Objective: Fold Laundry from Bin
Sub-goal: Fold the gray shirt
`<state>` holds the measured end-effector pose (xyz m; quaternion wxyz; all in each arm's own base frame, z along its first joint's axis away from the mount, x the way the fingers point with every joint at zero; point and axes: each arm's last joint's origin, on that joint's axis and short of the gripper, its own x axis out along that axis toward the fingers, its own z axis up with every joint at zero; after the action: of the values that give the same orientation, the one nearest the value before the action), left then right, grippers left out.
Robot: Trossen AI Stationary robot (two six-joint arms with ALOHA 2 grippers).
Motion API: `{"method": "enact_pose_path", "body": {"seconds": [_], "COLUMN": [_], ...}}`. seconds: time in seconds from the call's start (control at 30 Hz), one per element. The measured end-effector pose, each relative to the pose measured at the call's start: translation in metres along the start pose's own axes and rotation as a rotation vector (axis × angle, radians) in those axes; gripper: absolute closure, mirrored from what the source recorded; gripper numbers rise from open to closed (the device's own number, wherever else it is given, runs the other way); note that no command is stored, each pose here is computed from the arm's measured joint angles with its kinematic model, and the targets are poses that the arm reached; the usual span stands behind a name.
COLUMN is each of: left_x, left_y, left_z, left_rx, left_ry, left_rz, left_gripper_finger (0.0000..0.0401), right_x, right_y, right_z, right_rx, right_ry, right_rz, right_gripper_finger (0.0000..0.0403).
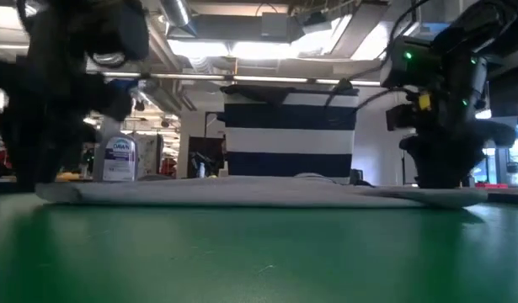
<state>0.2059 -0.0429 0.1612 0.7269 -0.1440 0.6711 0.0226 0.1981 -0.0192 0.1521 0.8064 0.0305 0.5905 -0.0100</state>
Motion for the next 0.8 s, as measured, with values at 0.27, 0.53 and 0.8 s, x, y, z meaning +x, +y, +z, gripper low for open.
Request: {"method": "enact_pose_path", "body": {"seconds": [0.27, 0.53, 0.8], "left_x": [-0.067, -0.023, 0.024], "left_y": [-0.014, -0.007, -0.01], "left_z": [0.02, 0.006, -0.019], "left_rx": [0.044, 0.011, 0.078], "left_ry": [-0.333, -0.308, -0.157], "left_rz": [-0.041, -0.022, -0.001], "left_gripper_finger": [0.0291, 0.0291, 0.0291], "right_x": [-0.036, -0.01, 0.012], "right_y": [0.001, 0.003, 0.003], "right_z": [0.043, 0.024, -0.008], "right_rx": [-0.003, 0.088, 0.139], "right_ry": [-0.198, -0.116, 0.001], "right_rz": [0.038, 0.12, 0.117], "right_gripper_finger": [0.0221, 0.0221, 0.0221]}}
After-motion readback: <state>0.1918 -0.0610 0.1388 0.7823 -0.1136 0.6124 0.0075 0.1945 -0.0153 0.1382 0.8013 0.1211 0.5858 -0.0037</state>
